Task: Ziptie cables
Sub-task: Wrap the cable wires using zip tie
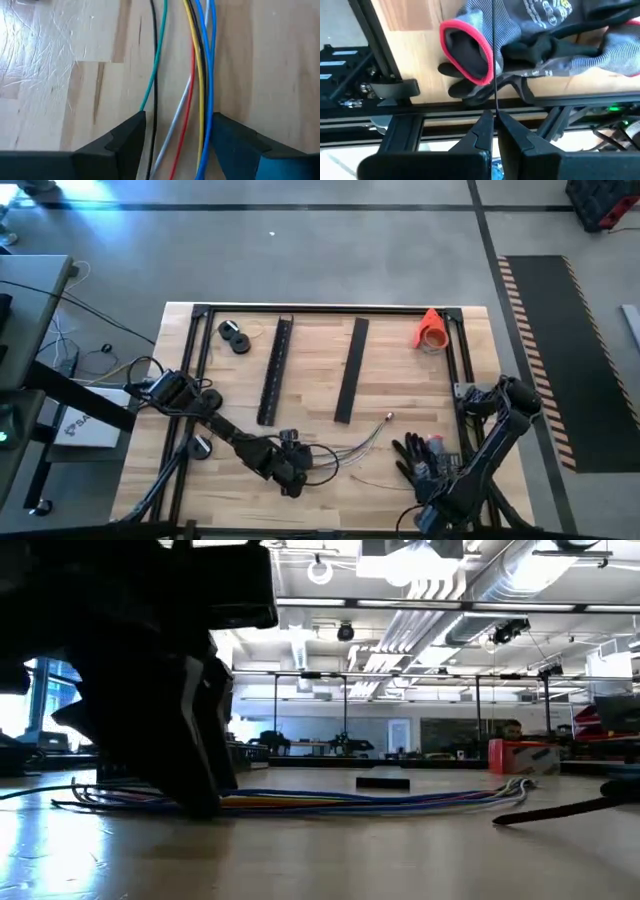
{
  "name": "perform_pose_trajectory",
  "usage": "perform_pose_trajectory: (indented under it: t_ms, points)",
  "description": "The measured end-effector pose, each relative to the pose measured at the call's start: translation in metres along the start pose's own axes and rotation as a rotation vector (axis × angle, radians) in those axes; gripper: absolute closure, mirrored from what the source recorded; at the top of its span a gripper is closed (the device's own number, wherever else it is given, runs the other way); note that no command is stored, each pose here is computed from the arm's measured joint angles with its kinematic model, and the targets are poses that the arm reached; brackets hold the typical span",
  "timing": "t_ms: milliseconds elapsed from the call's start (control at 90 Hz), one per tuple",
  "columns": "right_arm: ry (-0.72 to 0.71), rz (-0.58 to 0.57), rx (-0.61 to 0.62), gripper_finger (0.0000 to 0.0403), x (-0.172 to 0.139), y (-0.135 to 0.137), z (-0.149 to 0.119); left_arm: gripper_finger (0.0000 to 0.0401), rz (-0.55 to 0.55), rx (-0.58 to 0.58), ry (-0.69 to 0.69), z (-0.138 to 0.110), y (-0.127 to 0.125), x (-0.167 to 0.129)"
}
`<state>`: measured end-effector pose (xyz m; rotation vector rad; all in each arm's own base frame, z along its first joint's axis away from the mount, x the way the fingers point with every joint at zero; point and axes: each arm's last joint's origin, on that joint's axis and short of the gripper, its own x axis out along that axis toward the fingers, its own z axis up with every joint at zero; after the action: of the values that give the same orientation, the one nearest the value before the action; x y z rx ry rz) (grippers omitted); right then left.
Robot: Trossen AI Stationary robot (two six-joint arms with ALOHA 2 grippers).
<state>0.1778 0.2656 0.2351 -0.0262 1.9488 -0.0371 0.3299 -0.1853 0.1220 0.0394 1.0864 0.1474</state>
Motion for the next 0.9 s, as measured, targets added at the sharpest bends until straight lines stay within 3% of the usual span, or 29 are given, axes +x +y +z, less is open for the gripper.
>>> perform_pose_trajectory:
  t_ms: [222, 500, 633, 722, 789, 900]
  points:
    - [-0.043, -0.016, -0.003, 0.0403, 0.000, 0.000, 0.002, 0.0198, -0.138, -0.023, 0.055, 0.005, 0.002, 0.003]
    - [-0.063, -0.007, 0.000, 0.0403, 0.000, 0.002, 0.003, 0.0222, -0.194, -0.057, -0.057, 0.022, 0.004, -0.036]
    - [-0.081, -0.018, 0.001, 0.0403, 0.000, 0.002, 0.004, 0.0217, -0.090, -0.047, -0.047, 0.017, 0.014, -0.024]
    - [-0.081, -0.018, 0.001, 0.0403, 0.000, 0.002, 0.004, 0.0210, -0.083, -0.069, -0.027, 0.013, 0.021, -0.014]
    - [-0.084, -0.014, 0.000, 0.0403, 0.000, 0.002, 0.004, 0.0210, -0.082, -0.089, 0.026, 0.004, 0.027, -0.003]
    - [-0.085, -0.013, 0.006, 0.0403, 0.000, 0.002, 0.004, 0.0225, -0.186, -0.105, 0.062, 0.002, 0.028, -0.001]
